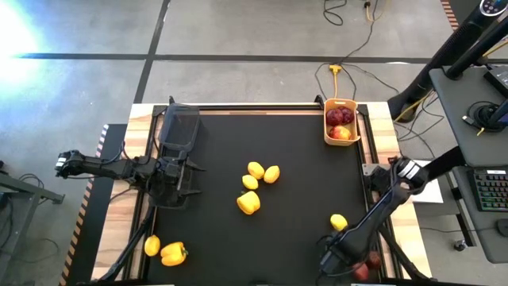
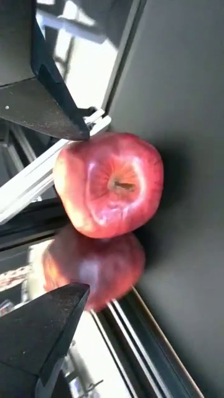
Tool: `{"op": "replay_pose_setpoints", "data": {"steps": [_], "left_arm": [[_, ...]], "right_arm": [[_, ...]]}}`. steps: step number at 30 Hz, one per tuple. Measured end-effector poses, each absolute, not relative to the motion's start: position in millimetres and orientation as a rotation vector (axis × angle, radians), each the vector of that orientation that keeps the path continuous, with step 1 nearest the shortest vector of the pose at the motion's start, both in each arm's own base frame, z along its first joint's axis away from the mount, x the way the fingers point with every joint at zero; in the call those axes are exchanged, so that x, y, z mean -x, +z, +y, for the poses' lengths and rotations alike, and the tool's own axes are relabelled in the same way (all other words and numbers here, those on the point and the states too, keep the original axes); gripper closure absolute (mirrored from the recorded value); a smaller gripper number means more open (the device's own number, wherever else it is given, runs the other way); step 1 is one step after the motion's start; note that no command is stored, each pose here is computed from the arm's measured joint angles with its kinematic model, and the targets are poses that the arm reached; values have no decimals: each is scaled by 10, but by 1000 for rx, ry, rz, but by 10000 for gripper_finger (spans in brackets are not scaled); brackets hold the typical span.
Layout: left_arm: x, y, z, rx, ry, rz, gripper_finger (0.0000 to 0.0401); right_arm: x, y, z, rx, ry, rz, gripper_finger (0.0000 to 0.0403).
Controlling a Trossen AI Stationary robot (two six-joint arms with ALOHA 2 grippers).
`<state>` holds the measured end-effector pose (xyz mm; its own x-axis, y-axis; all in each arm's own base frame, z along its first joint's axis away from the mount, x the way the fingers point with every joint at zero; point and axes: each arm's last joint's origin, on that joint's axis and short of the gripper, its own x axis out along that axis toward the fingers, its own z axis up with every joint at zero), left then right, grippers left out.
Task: Sort produce into baskets
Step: Put the apple into the yellow bin
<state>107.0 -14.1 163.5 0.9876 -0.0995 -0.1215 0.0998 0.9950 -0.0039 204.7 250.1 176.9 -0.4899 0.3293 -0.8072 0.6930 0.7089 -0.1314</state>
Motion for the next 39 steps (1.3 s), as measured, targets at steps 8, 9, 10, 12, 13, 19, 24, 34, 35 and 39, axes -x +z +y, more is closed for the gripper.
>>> {"op": "replay_pose_setpoints", "data": {"steps": [8,9,10,12,13,19,24,34,35,39], "left_arm": [[-1069,1635,-141,-2,-100,122,42],[-1069,1635,-141,-2,-100,122,42],[-1069,1636,-141,-2,-100,121,42],[-1069,1635,-141,-2,-100,122,42],[-1069,1636,-141,-2,-100,122,42],[-1069,1635,-141,-2,-100,122,42],[-1069,1635,-141,-2,-100,122,42],[-1069,1635,-141,-2,-100,122,42],[-1069,1636,-141,-2,-100,122,42],[-1069,1636,-141,-2,-100,122,42]], "right_arm": [[-2117,1635,2597,-778,-409,2150,19],[-2117,1627,2600,-780,-409,2158,19],[-2115,1615,2603,-775,-410,2162,19],[-2119,1591,2607,-765,-399,2166,19],[-2120,1578,2609,-755,-389,2168,19],[-2129,1468,2623,-711,-351,2196,19],[-2130,1406,2637,-685,-319,2212,19],[-2230,1411,2583,-690,-258,2200,94],[-2280,1435,2573,-702,-233,2188,111],[-2562,1636,2457,-733,-160,2055,166]]}}
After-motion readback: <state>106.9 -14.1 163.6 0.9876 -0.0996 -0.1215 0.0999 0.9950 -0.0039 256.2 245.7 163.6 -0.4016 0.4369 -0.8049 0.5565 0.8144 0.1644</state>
